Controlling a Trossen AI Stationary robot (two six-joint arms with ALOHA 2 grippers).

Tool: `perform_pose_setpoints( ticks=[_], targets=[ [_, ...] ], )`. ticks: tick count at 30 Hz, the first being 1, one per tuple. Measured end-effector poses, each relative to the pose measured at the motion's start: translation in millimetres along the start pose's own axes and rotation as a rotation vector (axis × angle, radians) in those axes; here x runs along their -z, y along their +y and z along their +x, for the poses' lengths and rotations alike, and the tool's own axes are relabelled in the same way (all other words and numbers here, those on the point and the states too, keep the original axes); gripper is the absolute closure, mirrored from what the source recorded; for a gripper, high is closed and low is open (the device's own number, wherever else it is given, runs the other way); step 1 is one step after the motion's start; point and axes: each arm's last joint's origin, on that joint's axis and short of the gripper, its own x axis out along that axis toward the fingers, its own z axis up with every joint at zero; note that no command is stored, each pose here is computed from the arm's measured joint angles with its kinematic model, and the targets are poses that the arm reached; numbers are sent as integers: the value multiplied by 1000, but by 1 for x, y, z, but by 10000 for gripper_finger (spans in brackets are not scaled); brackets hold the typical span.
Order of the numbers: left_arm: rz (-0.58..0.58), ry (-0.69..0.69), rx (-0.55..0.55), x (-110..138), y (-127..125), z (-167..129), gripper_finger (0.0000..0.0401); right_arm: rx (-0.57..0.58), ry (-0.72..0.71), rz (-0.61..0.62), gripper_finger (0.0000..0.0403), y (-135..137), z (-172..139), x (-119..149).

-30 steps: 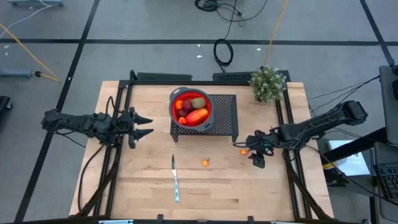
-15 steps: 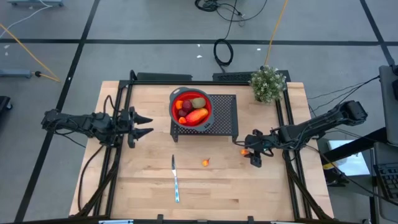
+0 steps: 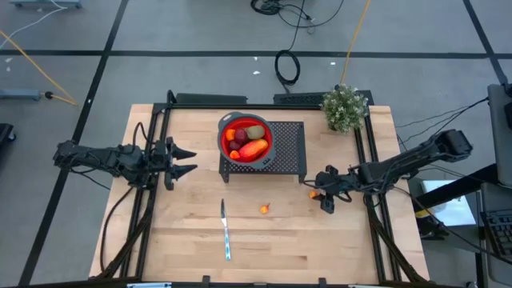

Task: Pick & Place Fruit
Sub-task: Put the right peach into the strainer on the shelf

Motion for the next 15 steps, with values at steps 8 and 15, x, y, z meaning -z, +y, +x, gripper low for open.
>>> perform_pose_setpoints(
  ticks=[8, 15],
  targets=[
    [1, 1, -1, 0, 0, 0, 178, 0, 8, -1, 188, 2, 11, 0],
    [3, 2, -2, 0, 0, 0, 178, 20, 39, -12, 190, 1, 18, 2]
  ],
)
